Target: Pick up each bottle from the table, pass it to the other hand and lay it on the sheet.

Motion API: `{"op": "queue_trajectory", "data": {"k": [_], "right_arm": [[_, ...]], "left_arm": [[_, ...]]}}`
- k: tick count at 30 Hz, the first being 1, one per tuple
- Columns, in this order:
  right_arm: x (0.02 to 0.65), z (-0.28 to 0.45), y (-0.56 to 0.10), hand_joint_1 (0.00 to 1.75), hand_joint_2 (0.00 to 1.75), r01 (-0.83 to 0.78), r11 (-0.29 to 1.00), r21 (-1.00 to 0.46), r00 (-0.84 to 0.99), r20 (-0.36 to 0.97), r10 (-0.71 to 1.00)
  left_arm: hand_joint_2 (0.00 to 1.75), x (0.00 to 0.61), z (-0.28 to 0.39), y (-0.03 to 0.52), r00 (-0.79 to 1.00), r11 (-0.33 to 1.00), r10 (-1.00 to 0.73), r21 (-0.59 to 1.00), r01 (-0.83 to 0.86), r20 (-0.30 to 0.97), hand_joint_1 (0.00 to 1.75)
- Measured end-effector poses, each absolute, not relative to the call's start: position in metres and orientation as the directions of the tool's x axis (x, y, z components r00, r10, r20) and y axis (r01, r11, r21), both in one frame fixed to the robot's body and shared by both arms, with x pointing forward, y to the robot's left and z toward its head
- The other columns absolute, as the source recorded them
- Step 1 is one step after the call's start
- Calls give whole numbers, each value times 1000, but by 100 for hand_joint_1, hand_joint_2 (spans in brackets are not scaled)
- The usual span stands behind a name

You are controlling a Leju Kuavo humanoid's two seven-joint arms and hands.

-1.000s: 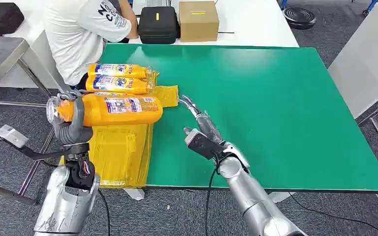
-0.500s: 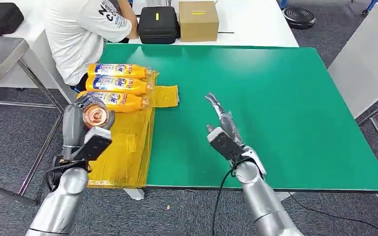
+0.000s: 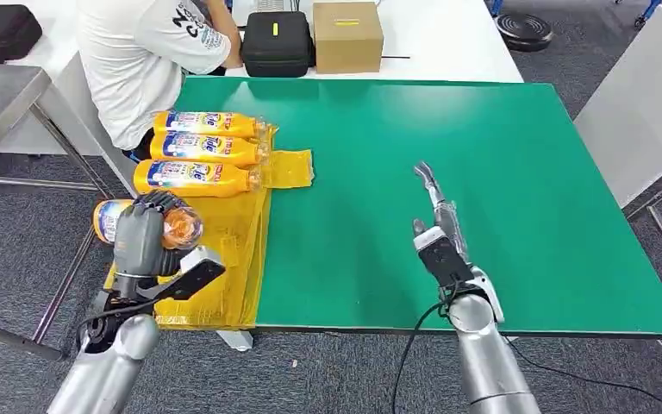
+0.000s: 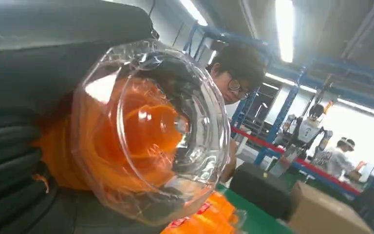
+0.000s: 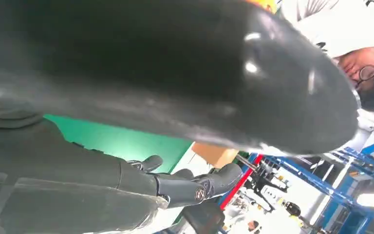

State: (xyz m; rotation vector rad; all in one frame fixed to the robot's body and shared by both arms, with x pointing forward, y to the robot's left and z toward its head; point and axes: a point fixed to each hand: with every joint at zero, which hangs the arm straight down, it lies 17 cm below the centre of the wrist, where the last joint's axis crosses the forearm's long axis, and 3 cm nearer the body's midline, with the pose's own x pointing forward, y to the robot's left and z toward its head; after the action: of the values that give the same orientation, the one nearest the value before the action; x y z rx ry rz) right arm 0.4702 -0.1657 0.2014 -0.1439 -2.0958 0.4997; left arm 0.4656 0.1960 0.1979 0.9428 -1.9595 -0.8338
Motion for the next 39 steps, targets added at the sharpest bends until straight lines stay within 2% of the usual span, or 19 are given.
{"op": "queue_trajectory", "data": {"k": [6,11,15,19,24,39], "right_arm": [[471,202,-173,0,0,-79,911,-405,-545,782,301],[470,203,-173,0,0,-93,913,-397,-548,786,286],[469,205,-173,0,0,-117,919,-376,-554,793,254],[463,217,-173,0,0,-189,939,-287,-568,812,134],[463,222,-177,0,0,-207,939,-277,-570,814,115],[463,217,-185,0,0,-196,939,-282,-561,818,129]], "left_arm": [[175,461,195,193,-408,478,-848,819,-317,337,175],[175,462,174,182,-379,307,-905,914,-265,194,175],[175,463,144,166,-404,244,-900,958,-152,165,175],[175,465,117,157,-405,131,-912,983,-131,68,175],[175,470,85,147,-407,12,-913,994,-111,-34,175],[175,478,44,126,-411,-54,-909,998,-41,-66,175]]}}
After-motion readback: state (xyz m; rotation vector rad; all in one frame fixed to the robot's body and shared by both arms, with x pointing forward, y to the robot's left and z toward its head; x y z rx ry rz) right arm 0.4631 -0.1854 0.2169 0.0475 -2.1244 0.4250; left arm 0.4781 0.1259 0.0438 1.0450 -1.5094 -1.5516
